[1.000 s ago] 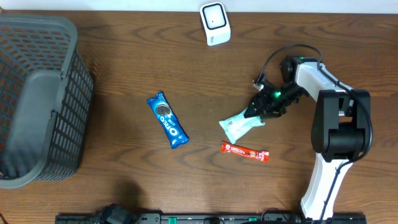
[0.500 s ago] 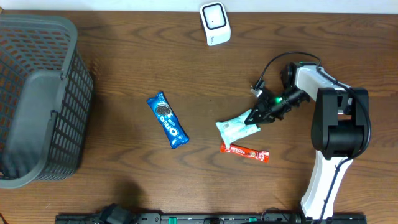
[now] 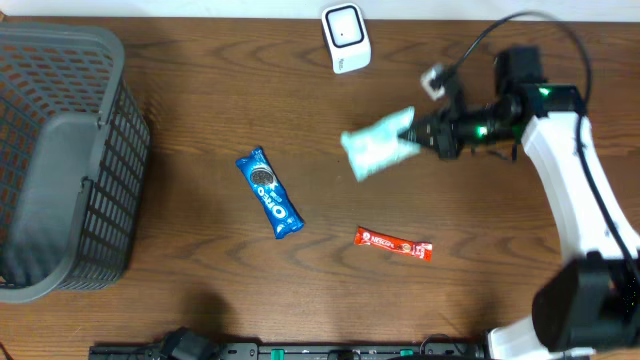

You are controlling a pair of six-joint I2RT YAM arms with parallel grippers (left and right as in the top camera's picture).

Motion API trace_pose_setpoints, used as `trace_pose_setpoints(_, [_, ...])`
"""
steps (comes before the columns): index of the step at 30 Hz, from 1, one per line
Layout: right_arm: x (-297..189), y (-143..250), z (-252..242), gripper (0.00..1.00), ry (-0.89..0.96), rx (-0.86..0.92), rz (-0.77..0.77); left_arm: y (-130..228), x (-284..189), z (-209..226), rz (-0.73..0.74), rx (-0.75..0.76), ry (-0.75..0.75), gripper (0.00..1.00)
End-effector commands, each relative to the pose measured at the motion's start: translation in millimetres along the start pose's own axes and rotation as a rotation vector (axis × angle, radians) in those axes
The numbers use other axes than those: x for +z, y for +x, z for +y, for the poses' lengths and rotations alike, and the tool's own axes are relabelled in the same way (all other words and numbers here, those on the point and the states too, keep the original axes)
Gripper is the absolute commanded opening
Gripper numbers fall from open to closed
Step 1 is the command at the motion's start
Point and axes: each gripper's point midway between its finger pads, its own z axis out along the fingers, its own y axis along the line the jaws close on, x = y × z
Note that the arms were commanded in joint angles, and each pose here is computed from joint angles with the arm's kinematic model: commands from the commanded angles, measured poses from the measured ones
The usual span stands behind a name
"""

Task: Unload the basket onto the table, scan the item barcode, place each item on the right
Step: 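Lift the wipes pack and carry it up to the scanner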

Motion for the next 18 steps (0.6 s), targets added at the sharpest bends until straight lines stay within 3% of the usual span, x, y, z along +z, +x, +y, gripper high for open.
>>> trace_pose_setpoints(1, [-21.8, -26.9, -52.9, 0.02, 0.454, 0.090, -0.044, -3.5, -1.8, 4.6, -0.008, -0.021, -0.006, 0.98])
trace_pose_setpoints(4, [-35.2, -72.0, -74.8, 0.01, 0.684, -0.034, -0.176, -3.5, -1.8, 4.6, -0.008, -0.021, -0.006, 0.98])
trace_pose_setpoints(10, [-25.6, -141.0, -98.8, 0.01, 0.843, -0.220, -0.402, -3.5, -1.8, 4.6, -0.008, -0.021, -0.006, 0.98])
trace_pose_setpoints(14, [-4.9, -153.8, -121.4, 0.01, 0.912, -0.320, -0.433, -3.5, -1.8, 4.6, -0.008, -0.021, -0.006, 0.98])
trace_pose_setpoints(18, [16.6, -163.6, -145.4, 0.01, 1.099, -0.441, -0.449, -3.5, -1.8, 4.6, -0.008, -0.021, -0.006, 0.98])
